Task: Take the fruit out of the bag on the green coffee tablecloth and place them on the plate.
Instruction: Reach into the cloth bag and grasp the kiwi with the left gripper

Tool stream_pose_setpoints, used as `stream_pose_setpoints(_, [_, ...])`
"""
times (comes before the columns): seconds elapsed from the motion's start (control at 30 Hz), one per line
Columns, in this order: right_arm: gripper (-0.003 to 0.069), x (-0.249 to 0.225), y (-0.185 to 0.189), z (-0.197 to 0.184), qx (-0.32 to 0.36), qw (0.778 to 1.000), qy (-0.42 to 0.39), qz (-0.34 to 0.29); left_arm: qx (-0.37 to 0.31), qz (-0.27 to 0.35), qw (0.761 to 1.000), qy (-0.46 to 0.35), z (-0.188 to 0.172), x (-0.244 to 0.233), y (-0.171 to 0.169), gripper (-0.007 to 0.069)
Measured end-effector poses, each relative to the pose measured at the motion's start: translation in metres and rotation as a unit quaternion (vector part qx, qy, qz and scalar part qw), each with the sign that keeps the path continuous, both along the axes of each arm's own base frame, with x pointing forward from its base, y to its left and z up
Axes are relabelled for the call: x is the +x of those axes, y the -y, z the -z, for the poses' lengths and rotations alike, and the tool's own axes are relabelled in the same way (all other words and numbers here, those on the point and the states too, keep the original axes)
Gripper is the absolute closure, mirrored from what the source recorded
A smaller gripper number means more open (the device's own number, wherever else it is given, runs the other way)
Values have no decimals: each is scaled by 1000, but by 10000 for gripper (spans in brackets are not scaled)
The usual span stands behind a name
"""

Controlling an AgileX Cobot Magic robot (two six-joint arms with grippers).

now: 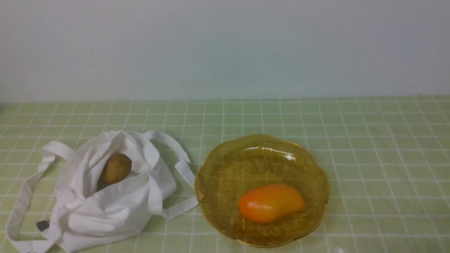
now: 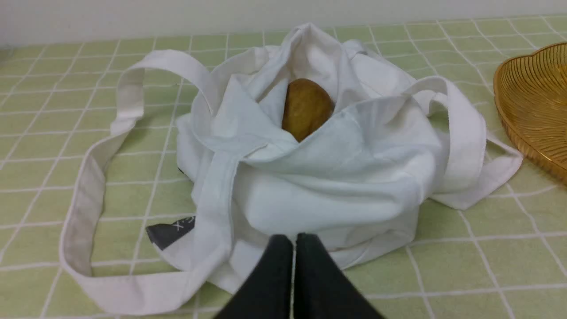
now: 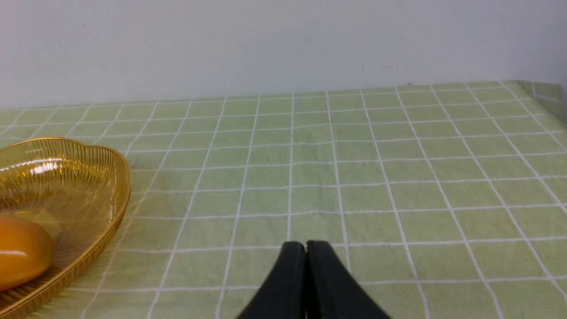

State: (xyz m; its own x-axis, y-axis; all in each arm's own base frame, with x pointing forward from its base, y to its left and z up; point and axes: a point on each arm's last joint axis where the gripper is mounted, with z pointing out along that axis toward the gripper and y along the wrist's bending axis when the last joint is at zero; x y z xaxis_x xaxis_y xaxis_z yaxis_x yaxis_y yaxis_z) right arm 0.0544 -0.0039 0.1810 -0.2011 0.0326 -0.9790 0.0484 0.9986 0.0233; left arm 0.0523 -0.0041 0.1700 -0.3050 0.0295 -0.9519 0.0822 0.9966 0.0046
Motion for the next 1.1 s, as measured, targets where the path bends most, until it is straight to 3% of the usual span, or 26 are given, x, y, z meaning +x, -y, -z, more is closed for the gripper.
stream_pose_setpoints(0.83, [669, 0, 0, 0, 0, 1000, 0, 0, 23, -3, 1000, 3, 0, 0, -2, 633])
stream_pose_setpoints(0.9, [669, 0, 0, 0, 0, 1000, 0, 0, -26, 17, 999, 9, -2, 1, 0, 633])
stream_pose_setpoints(0.97, [669, 0, 0, 0, 0, 1000, 0, 0, -105, -13, 994, 27, -6, 2, 3, 633])
stream_pose_setpoints(1.1, [669, 0, 0, 0, 0, 1000, 0, 0, -268, -27, 961, 66, -17, 3, 6, 633])
